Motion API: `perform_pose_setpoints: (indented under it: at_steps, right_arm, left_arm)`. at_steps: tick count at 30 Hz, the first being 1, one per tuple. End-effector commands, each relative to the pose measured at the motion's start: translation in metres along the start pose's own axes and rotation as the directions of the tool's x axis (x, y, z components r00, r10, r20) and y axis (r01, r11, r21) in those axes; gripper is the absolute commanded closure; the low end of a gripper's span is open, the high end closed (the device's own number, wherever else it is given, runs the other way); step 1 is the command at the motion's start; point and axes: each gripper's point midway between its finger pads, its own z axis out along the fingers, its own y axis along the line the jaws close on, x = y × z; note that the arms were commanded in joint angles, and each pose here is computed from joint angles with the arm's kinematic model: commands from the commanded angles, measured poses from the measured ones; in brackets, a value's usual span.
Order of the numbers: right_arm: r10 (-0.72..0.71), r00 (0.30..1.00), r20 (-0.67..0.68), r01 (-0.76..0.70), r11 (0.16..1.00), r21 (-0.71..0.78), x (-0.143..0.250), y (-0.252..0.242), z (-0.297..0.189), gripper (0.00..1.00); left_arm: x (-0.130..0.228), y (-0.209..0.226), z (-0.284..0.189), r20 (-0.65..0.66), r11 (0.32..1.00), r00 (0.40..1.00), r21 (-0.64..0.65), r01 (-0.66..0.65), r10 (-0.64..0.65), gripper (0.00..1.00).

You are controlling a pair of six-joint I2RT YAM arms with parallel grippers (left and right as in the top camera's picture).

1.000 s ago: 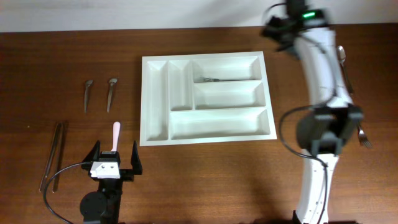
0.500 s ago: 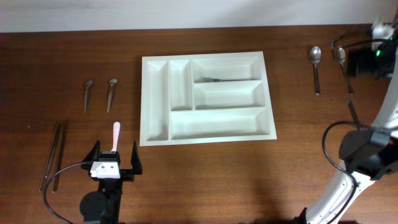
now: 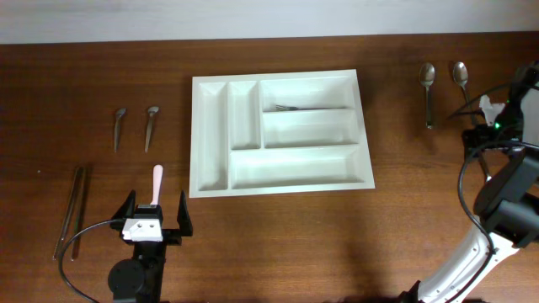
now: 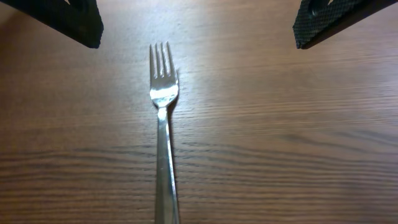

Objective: Pack container
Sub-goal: 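Return the right gripper to the remaining fork and lower onto it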

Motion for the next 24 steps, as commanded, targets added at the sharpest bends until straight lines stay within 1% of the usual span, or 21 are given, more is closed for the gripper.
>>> perform_pose_setpoints:
  at_steps: [1, 7, 11, 21, 24]
  right_arm:
    - [-0.015, 1.0, 0.009, 0.016, 0.998, -0.06, 0.008, -0.009, 0.013, 0.01]
    - [-0.013, 0.998, 0.055, 0.019, 0.994, -0.111, 0.008, -0.02, 0.023, 0.01]
    - [-0.028, 0.995, 0.092, 0.041, 0.989, -0.145, 0.002, -0.017, 0.025, 0.01]
    - [-0.056, 0.997, 0.049, 0.064, 0.985, -0.16, 0.0, -0.013, 0.048, 0.01]
    - [-0.057, 0.997, 0.059, 0.065, 0.986, -0.152, -0.004, -0.016, 0.051, 0.01]
  left_arm:
    - [0.001, -0.002, 0.0, 0.0, 1.0, 1.0, 0.012, -0.012, 0.012, 0.01]
    - [0.001, -0.002, 0.0, 0.0, 1.0, 1.0, 0.012, -0.012, 0.012, 0.01]
    - [0.001, -0.002, 0.0, 0.0, 1.0, 1.0, 0.012, -0.012, 0.012, 0.01]
    - [0.001, -0.002, 0.0, 0.0, 1.0, 1.0, 0.012, -0.012, 0.012, 0.01]
    - [0.001, -0.002, 0.0, 0.0, 1.0, 1.0, 0.012, -0.012, 0.012, 0.01]
